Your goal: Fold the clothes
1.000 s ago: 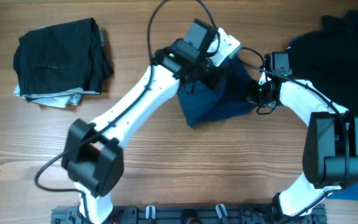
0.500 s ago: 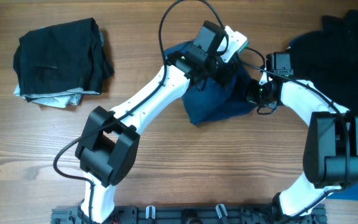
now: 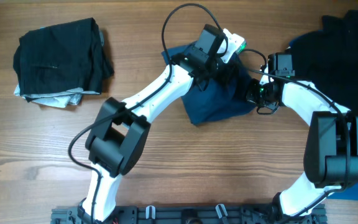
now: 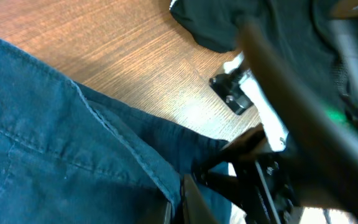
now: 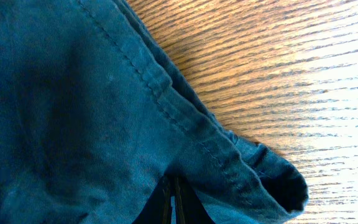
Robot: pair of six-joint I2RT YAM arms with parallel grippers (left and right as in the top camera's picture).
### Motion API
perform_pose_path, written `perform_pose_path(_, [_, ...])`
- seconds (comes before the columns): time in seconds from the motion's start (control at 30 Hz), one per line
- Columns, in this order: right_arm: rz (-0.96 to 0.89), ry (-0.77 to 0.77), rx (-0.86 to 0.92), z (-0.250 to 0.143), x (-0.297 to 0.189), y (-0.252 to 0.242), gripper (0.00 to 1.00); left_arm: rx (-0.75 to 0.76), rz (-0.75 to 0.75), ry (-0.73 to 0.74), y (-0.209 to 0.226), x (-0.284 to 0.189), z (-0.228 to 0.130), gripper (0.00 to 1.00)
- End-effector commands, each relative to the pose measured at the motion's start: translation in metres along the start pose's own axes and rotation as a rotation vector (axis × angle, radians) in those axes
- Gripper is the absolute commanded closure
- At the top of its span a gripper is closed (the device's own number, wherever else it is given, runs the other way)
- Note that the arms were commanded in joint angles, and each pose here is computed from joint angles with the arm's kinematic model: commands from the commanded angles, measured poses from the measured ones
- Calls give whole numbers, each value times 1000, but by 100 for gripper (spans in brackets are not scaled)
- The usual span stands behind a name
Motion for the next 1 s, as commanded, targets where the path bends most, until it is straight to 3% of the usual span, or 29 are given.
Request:
perform_pose_path(0.0, [-34, 96, 19, -28, 21, -14, 96, -22, -51, -30, -5, 7, 7, 96])
perform_pose_path(0.23, [-44, 73, 24, -23, 20, -15, 96, -18, -58, -23, -8, 13, 4, 96])
perform_pose_path(0.4, [16, -44, -33, 7, -27, 7, 93, -18, -58, -20, -9, 14, 3, 96])
perform_pose_path(0.57, [80, -307, 41, 46, -125, 10, 70, -20, -58, -17, -8, 16, 1, 96])
perform_pose_path(0.67, [87, -385, 55, 50, -163, -3, 63, -19, -59, -18, -8, 17, 0, 96])
perform_pose_path(0.97, [52, -354, 41, 48, -155, -14, 66, -19, -59, -17, -4, 25, -4, 96])
Point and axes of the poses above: each gripper's point midway between its finger pads, its own x axis out along the fingers, its own y axis along the line the jaws close on, z = x × y, the point moved 1 cm from there along -x, back along the fingers, and after that the axes turned 10 degrees about x, right-handed, at the moved point
